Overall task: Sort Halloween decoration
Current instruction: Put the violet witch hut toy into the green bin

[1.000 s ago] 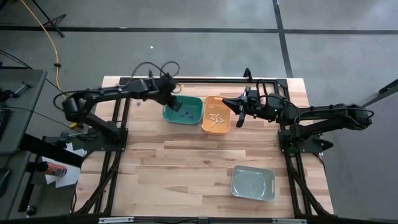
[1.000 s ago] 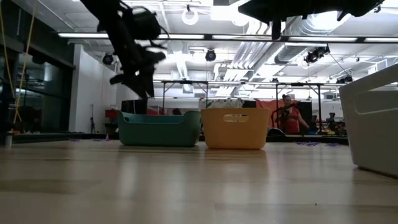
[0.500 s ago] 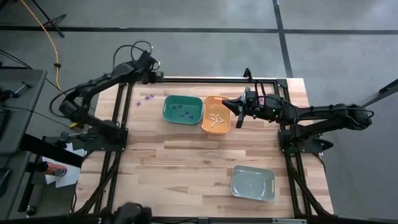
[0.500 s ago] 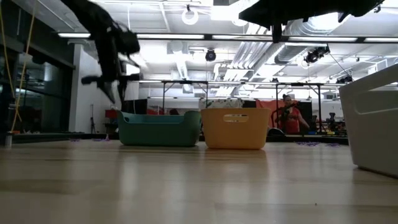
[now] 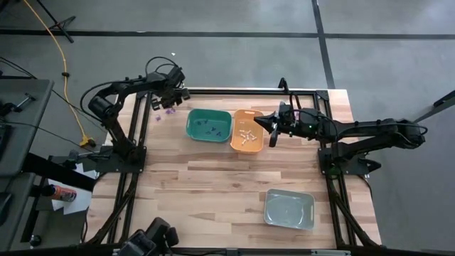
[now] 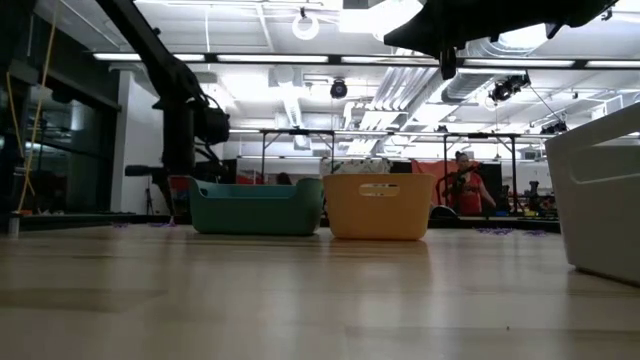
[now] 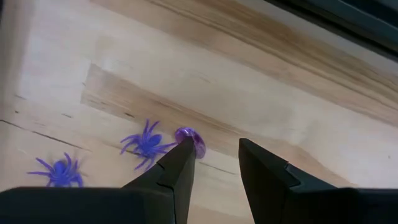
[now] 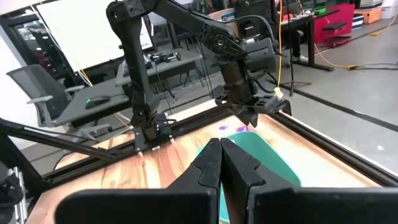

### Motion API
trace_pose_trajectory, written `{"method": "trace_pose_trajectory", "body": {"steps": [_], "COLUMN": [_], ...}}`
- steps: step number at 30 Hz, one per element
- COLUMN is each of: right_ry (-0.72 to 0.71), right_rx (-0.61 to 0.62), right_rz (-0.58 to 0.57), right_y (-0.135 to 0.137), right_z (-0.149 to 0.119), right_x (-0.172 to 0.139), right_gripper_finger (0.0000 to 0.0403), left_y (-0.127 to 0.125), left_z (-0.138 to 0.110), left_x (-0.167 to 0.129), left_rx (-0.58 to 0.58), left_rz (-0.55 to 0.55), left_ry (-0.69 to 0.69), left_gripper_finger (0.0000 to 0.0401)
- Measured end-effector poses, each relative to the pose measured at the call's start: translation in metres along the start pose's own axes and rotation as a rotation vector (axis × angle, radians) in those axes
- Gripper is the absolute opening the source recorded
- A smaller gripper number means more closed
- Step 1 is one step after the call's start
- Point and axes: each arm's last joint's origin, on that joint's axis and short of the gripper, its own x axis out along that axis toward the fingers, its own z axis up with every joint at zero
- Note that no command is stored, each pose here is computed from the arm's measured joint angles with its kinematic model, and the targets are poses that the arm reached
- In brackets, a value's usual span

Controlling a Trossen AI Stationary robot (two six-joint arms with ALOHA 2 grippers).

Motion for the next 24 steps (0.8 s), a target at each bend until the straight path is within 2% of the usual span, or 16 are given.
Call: {"method": "trace_pose_trajectory", "body": {"steps": [6,16,19,24], "right_ry": [0.004,0.025,0.026,0.031], "right_rx": [-0.002,-0.022,-0.023,-0.05], "right_rz": [-0.001,-0.007,-0.007,-0.008], "right_y": [0.0,-0.001,-0.001,-0.001], "right_z": [0.0,-0.002,-0.003,-0.003], "right_x": [0.0,0.0,0.0,0.0], "right_gripper_finger": [0.0,0.0,0.0,0.0], "left_y": [0.001,0.007,0.009,0.009], "left_z": [0.0,0.005,0.004,0.0], "left_x": [-0.001,-0.015,-0.015,-0.015], "left_rx": [-0.05,-0.067,-0.069,-0.15], "left_rz": [0.014,0.005,0.018,0.024], "left_ry": [-0.007,-0.085,-0.067,-0.034], "left_gripper_finger": [0.0115,0.0115,0.0115,0.0115]}}
